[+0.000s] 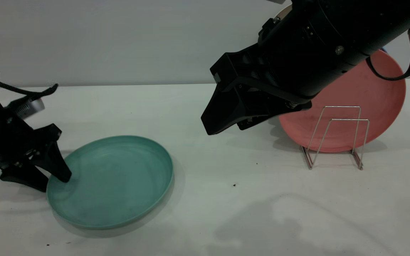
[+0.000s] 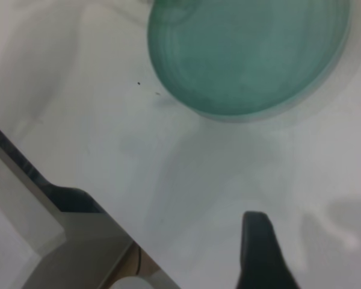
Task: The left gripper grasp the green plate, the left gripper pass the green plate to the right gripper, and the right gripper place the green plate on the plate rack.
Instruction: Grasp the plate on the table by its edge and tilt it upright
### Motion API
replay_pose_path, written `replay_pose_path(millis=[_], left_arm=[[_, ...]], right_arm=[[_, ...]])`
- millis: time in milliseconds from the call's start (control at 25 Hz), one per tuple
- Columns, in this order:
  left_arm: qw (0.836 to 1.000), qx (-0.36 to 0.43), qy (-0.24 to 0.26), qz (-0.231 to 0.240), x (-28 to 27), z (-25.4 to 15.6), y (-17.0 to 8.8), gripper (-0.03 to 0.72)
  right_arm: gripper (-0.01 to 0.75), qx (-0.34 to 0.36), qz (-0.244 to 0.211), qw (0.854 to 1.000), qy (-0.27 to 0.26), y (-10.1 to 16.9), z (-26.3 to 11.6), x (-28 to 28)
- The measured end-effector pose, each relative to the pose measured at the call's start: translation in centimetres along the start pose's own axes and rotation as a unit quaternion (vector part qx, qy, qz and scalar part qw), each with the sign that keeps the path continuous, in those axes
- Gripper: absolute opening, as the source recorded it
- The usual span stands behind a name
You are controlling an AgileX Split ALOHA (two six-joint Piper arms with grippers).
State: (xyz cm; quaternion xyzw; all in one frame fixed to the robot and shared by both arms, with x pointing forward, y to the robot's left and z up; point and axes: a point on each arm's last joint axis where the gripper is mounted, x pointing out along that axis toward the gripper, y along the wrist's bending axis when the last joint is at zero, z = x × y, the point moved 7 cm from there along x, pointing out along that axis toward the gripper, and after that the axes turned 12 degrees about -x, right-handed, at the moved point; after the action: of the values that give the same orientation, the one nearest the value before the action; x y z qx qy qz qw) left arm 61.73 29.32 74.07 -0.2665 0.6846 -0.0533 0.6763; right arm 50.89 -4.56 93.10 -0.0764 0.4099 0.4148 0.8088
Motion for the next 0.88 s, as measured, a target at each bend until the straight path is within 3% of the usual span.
replay_pose_path(millis=[240,760,880], left_arm=[[1.000,-0.001,-0.002,-0.010,0.35,0.16,-0.16,0.432],[1.000,-0.002,0.000,-0.013,0.37,0.13,-0.24,0.047],[1.000,-0.002,0.001,-0.013,0.37,0.10,-0.26,0.015]], right_arm=[[0.469,0.000,-0.001,1.000,-0.001,-0.04,0.03,0.00],[0.469,0.000,-0.005,1.000,-0.003,-0.15,0.11,0.00],[0.469,0.000,-0.001,1.000,0.000,-0.02,0.02,0.00]])
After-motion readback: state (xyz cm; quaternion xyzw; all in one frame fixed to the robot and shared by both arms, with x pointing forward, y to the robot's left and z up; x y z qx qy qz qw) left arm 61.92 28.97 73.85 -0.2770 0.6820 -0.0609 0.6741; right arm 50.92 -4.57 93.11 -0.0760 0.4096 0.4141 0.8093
